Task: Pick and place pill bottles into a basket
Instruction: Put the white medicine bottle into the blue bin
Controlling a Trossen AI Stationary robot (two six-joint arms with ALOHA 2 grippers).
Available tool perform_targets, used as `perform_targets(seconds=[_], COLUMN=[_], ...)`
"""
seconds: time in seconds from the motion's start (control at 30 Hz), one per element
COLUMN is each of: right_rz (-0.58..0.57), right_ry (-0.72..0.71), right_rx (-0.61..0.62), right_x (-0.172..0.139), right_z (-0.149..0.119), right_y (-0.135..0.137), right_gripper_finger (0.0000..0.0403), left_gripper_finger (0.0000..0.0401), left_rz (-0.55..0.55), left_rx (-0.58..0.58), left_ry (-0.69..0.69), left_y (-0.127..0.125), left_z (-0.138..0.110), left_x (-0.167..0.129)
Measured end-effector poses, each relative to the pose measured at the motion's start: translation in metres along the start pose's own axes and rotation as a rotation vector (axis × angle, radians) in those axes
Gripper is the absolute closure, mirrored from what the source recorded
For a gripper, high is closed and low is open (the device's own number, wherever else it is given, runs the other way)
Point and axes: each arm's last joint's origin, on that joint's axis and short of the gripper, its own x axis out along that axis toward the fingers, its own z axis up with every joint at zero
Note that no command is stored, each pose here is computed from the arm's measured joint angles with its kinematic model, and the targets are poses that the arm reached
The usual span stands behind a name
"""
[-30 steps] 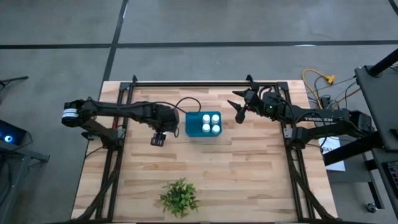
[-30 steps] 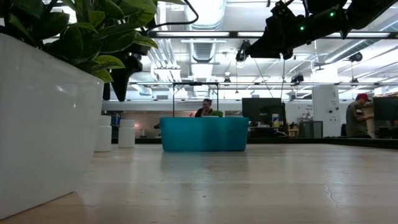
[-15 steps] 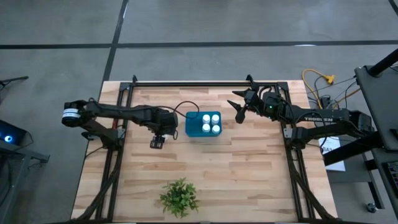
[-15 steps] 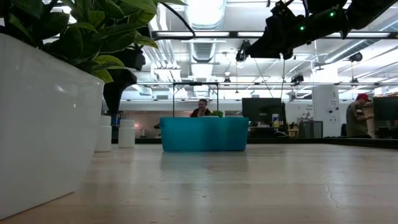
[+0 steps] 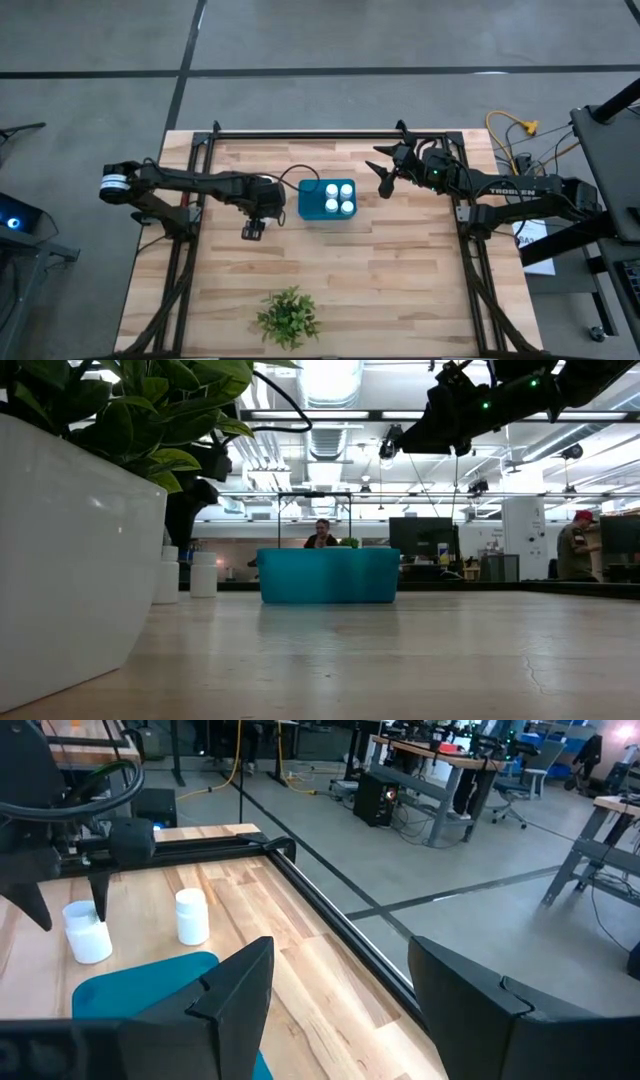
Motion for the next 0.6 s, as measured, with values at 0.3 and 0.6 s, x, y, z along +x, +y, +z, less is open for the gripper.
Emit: perform_targets(seconds=[0.3, 0.6], right_rz=[0.003, 0.003], right_ry=[0.0, 0.0], right_rx=[0.0, 0.003], right_x=[0.0, 0.0], right_z=[0.0, 0.0], right_y=[0.0, 0.0], right_gripper_finger=[0.0179, 0.0179], left_gripper_finger=[0.017, 0.017], left_rz=[-0.003, 0.012], left_rx=[-0.018, -0.026], left_ry=[0.03, -0.022], left_y=[0.002, 0.005], left_z=[-0.01, -0.006], left_x=[0.012, 0.013])
